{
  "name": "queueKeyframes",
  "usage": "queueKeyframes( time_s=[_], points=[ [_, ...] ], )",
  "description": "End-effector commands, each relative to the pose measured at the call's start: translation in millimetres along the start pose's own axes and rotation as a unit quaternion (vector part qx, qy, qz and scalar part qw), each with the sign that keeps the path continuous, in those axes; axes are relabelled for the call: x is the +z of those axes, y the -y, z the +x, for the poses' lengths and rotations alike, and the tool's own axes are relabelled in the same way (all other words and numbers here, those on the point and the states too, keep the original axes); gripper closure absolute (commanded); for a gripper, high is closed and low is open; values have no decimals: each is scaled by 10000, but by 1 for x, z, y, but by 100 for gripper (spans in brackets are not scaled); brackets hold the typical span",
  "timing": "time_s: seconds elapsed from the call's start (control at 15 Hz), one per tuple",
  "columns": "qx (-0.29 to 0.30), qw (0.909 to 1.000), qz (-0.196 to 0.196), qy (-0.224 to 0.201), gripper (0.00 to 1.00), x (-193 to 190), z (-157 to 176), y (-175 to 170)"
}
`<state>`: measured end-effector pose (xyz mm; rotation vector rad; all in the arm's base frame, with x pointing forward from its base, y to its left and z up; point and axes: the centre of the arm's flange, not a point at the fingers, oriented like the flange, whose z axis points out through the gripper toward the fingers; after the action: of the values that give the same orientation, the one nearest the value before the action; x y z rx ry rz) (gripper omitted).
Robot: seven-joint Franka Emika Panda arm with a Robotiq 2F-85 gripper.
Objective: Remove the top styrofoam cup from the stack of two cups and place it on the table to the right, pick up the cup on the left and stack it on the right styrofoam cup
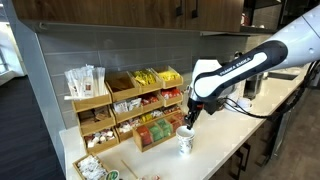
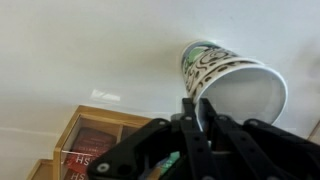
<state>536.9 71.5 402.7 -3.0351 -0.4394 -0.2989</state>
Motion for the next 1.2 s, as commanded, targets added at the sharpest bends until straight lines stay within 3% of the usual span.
queueKeyframes(
  time_s=[0.0,0.33,0.4,0.47,0.6,0.67,0.73,0.8,1.13],
  points=[
    [-2,10000,-35,-12,100,-12,-3,-5],
    [-51,9997,74,-212,99,-25,-5,-9],
    [-213,9975,369,-565,99,-29,-6,-9],
    [-10,9995,239,-202,99,-29,-8,-12],
    [-116,9963,629,-576,99,-32,-8,-13],
    [18,9989,399,-228,99,-31,-9,-15],
    [-113,9964,654,-527,99,-32,-9,-15],
    [-20,9985,492,-223,99,-31,-11,-17],
    [10,9982,430,-419,99,-58,-19,-22]
  ],
)
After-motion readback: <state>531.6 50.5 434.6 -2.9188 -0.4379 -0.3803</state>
